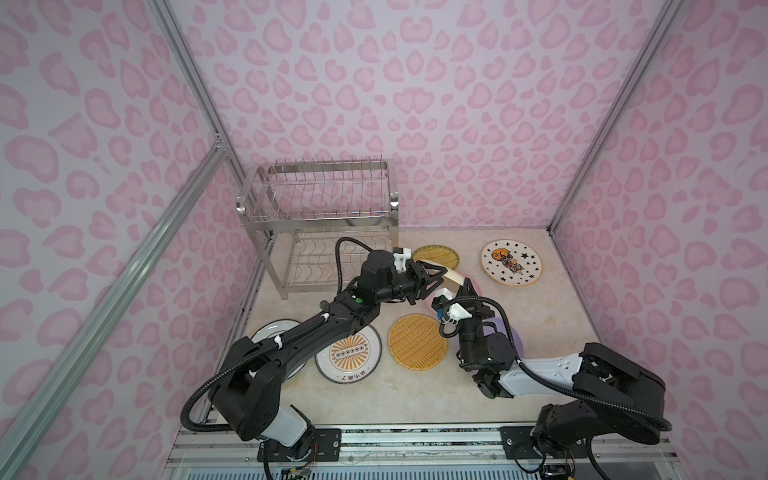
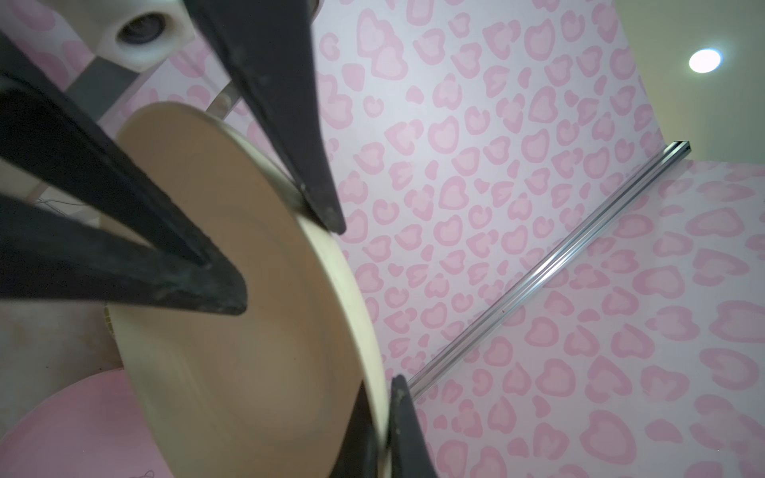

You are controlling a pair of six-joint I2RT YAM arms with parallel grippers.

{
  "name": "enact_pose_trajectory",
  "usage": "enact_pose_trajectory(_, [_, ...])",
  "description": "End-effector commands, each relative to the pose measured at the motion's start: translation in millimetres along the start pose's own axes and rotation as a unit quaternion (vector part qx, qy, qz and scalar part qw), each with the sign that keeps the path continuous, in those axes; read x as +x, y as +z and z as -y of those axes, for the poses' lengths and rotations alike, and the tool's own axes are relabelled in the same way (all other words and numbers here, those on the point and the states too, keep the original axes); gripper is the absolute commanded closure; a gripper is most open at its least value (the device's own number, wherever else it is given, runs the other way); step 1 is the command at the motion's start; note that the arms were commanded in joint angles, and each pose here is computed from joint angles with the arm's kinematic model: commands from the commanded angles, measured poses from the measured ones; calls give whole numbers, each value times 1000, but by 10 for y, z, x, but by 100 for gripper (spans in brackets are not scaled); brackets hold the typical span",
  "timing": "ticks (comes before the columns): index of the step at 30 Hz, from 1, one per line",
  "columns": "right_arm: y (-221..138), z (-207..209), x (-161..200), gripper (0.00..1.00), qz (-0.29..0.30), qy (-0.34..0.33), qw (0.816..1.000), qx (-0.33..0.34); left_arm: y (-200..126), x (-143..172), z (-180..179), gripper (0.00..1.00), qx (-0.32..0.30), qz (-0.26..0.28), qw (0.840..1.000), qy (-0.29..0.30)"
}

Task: Load plates into a dish rack
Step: Place the plate on the dish rack.

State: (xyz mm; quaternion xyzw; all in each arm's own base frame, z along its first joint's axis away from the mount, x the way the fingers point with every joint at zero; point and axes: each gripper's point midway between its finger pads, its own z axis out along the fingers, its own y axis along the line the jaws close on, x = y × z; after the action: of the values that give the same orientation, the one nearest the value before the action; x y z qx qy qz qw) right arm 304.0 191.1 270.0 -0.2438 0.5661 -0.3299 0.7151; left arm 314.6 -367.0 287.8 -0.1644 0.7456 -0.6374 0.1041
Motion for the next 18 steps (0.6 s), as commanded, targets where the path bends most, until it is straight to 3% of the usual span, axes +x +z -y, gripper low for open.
enact_pose_trajectory(1, [-29, 56, -21, 100, 6, 14, 1000, 8, 33, -34, 18, 68, -3, 5, 1000, -1])
enact_pose_trajectory(11, [-73, 72, -16, 100, 8, 14, 1000, 6, 92, -60, 5, 76, -11, 12, 1000, -1])
enact_pose_trajectory(18, [-120, 133, -42, 100, 12, 23, 1000, 8, 148, -31, 104, 96, -2, 9, 1000, 15])
